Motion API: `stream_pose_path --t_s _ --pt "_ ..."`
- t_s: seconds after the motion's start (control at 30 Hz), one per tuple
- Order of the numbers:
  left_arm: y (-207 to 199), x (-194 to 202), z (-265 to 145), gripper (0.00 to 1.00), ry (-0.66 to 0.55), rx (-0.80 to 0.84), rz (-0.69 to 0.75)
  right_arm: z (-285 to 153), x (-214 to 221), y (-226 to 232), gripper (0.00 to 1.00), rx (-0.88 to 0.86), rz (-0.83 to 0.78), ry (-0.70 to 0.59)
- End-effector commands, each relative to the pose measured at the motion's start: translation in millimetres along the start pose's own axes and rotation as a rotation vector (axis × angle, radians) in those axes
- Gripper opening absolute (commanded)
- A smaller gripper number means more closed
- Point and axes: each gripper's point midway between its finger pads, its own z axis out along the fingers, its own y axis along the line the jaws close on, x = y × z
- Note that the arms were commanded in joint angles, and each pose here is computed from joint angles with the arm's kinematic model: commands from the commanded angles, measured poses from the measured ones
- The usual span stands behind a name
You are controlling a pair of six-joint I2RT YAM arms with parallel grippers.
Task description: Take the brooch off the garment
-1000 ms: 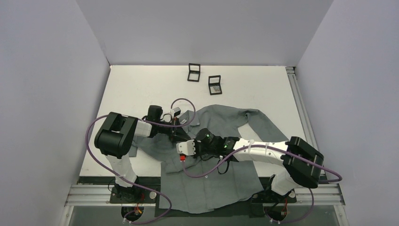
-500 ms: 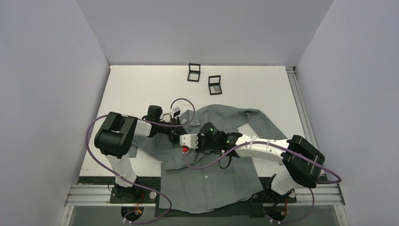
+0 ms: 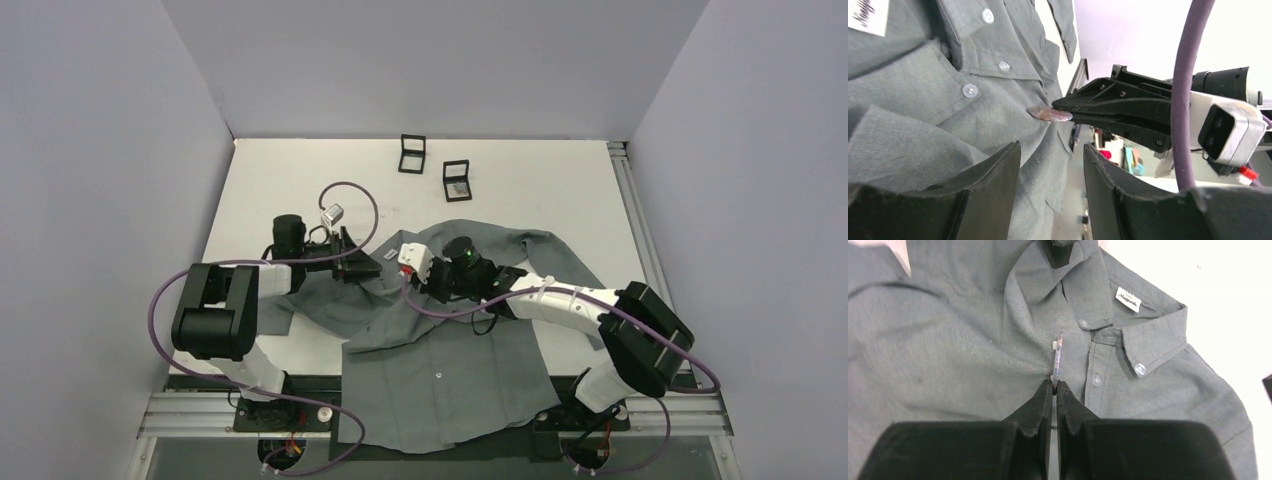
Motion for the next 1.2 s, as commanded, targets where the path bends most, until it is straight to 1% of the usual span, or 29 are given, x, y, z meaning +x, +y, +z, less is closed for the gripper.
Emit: stream_pose_path --t_s 0.0,0.1,0.17,0.27,0.33,0.4,0.6,0.77,0.93,1.03,1.17 --pt "-11.7 -22.3 -15.4 0.45 -0.115 0.005 0.201 6.7 -35.3 -6.6 0.00 -0.012 0.199 -0.189" --pt "-11.1 -19.4 -17.6 0.43 -0.135 -0.003 0.270 8.1 -45.3 -13.9 0.00 -0.019 0.263 -0.253" --pt "-18.3 -20.6 -19.5 0.43 -0.150 0.010 0.337 7.4 -51.6 -16.8 0.00 -0.032 0.306 -0.295" --pt "-29.1 -23.4 -22.7 0.43 -0.168 0.022 0.402 5.3 -58.2 -14.3 0.00 -0.076 0.383 -0.354" --pt "-34.9 -22.0 -24.1 0.43 -0.181 0.038 0.441 4.8 -60.3 -13.8 0.00 -0.093 0.403 -0.380" --pt "-44.3 -21.5 -26.1 0.43 -0.206 0.065 0.521 3.3 -61.2 -11.7 0.00 -0.105 0.405 -0.398" --pt "-57.0 -20.8 -30.1 0.45 -0.265 0.089 0.649 -3.5 -68.7 -10.3 0.00 -0.125 0.422 -0.470" --pt "-62.3 -19.7 -29.3 0.46 -0.277 0.111 0.699 -5.3 -72.3 -8.0 0.00 -0.152 0.443 -0.497" --pt "-62.2 -17.7 -26.8 0.46 -0.275 0.118 0.742 -11.2 -77.2 -9.4 0.00 -0.170 0.476 -0.553" --pt "-60.2 -11.8 -20.0 0.46 -0.252 0.128 0.759 -13.6 -80.0 -11.3 0.00 -0.183 0.520 -0.579" --pt "-57.7 -4.5 -9.4 0.46 -0.220 0.141 0.763 -17.6 -85.9 -12.1 0.00 -0.199 0.536 -0.619"
